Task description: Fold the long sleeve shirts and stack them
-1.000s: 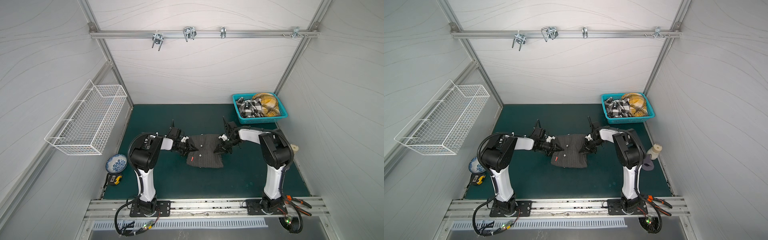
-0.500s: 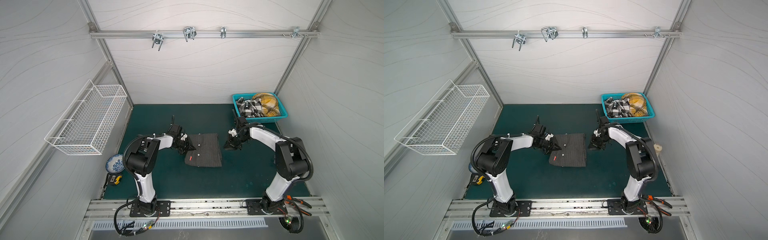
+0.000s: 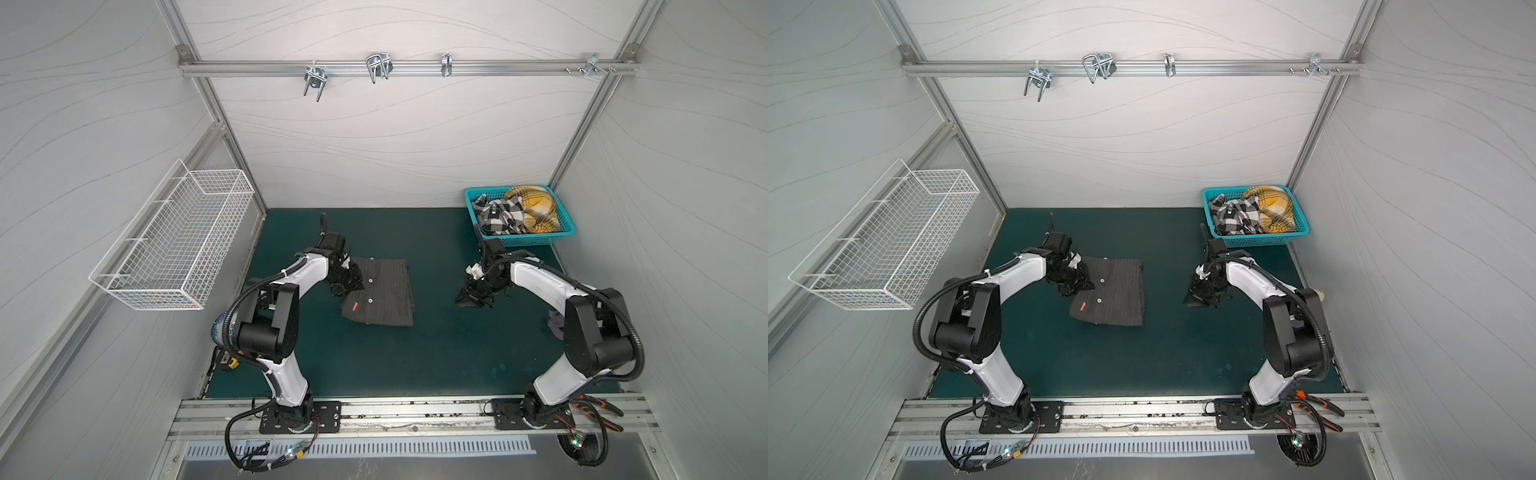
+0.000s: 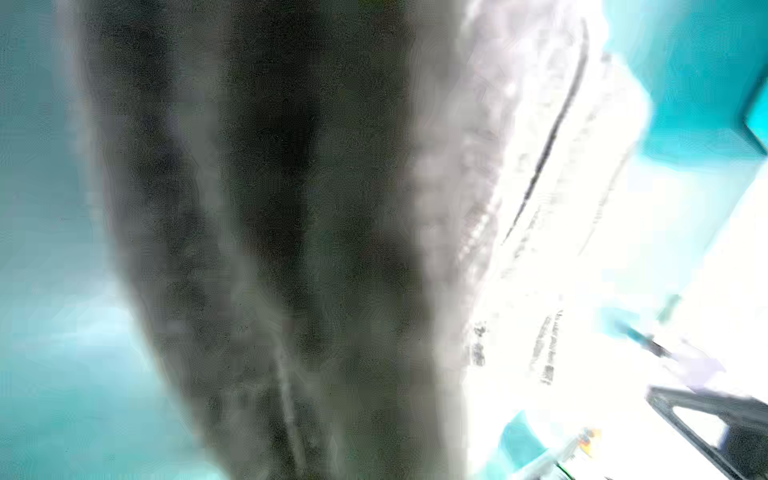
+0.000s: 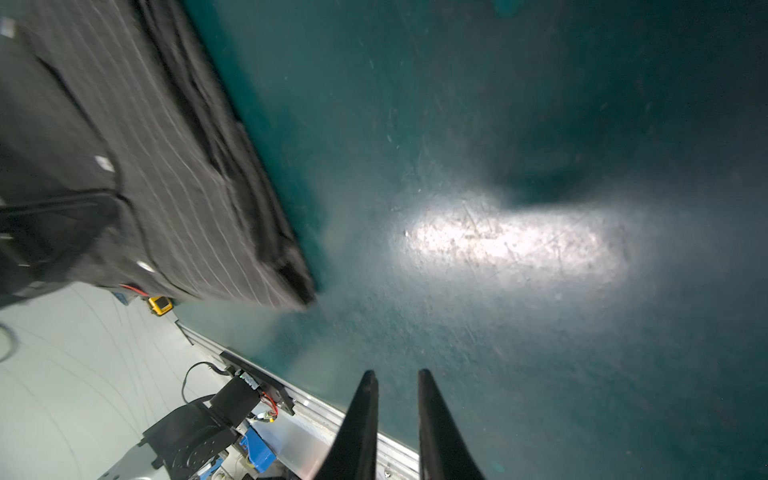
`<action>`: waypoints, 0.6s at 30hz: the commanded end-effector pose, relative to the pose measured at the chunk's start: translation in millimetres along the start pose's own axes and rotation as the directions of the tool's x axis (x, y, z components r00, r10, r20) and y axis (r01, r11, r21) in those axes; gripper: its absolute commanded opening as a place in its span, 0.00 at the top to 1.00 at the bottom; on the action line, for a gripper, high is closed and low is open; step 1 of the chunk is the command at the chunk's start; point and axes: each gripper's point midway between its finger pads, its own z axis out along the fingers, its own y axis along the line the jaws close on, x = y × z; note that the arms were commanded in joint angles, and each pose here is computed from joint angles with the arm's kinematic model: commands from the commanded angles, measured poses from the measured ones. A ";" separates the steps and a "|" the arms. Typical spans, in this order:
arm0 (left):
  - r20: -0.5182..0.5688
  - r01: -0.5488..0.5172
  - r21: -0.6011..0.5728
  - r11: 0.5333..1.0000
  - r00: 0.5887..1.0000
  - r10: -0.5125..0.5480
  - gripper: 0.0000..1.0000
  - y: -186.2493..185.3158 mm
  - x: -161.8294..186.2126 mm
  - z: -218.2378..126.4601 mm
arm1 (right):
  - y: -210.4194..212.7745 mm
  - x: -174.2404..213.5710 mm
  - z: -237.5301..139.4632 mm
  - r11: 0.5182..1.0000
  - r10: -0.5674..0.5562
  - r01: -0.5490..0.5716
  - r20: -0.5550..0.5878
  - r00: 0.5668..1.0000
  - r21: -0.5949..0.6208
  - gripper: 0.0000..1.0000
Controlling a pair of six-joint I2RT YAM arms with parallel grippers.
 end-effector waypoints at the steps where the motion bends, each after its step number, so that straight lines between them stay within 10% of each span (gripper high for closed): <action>1: 0.112 -0.119 -0.354 0.928 0.979 0.168 1.00 37.1 -29.9 -72.2 | 9.5 5.9 -7.8 0.999 0.002 -0.001 0.007 1.000 -0.046 0.80; 5: 0.186 -0.092 -0.634 0.768 0.946 0.267 1.00 60.4 -66.9 -140.9 | 16.1 7.4 -10.1 0.996 0.007 -0.006 0.017 1.000 -0.090 0.80; 12: 0.150 -0.024 -0.943 0.331 0.859 0.489 1.00 47.2 -102.0 -193.0 | 27.9 11.0 -11.9 0.982 -0.001 0.009 0.044 0.999 -0.190 0.80; 18: 0.069 -0.075 -0.950 0.303 0.896 0.439 1.00 28.5 -72.3 -85.3 | 16.5 16.4 -12.7 0.976 0.020 -0.005 0.066 0.998 -0.217 0.81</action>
